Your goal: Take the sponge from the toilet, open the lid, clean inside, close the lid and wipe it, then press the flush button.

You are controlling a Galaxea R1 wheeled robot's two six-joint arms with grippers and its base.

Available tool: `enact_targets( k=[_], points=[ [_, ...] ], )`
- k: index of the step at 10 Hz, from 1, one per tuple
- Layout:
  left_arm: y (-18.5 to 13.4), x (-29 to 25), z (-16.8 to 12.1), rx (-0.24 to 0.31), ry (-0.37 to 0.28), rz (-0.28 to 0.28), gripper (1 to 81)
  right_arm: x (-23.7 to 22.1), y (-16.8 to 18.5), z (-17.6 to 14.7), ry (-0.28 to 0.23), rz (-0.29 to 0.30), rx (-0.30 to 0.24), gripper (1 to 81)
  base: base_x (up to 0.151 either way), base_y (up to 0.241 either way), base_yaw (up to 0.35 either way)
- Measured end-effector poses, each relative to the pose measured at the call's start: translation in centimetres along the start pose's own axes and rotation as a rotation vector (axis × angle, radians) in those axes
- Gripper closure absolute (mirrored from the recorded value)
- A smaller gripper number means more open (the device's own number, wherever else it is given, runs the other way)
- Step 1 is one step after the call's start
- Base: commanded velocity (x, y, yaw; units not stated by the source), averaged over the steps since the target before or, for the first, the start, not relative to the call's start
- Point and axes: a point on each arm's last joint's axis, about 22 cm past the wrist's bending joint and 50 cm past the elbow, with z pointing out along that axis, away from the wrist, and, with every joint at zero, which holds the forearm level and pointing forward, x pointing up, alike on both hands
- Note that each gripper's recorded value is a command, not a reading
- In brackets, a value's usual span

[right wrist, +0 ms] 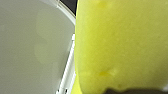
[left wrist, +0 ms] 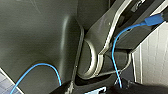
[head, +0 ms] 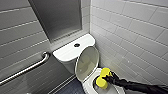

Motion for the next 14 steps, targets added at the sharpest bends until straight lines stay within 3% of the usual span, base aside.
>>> enact_targets(
  k=[3,7,9,12,14],
  points=[
    [-0.2,-0.2,-0.2,0.004,-0.002,-0.001,1.0,0.1,1.6,2.7,0.006,0.020,-0.062,81.1,0.000,0.000,0.000],
    [-0.2,-0.2,-0.2,0.004,-0.002,-0.002,1.0,0.4,3.8,2.6,-0.006,0.076,-0.111,81.1,0.000,0.000,0.000],
    [0.1,-0.2,0.0,-0.002,-0.002,-0.002,1.0,0.9,5.1,0.9,0.015,0.108,-0.116,81.1,0.000,0.000,0.000],
    [0.3,-0.1,0.1,-0.005,0.000,-0.002,1.0,-1.5,7.3,-2.5,0.043,0.202,-0.109,81.1,0.000,0.000,0.000],
    [0.5,-0.1,0.1,-0.011,0.002,-0.003,1.0,-3.6,10.5,-5.6,0.062,0.253,-0.142,81.1,0.000,0.000,0.000]
  ],
)
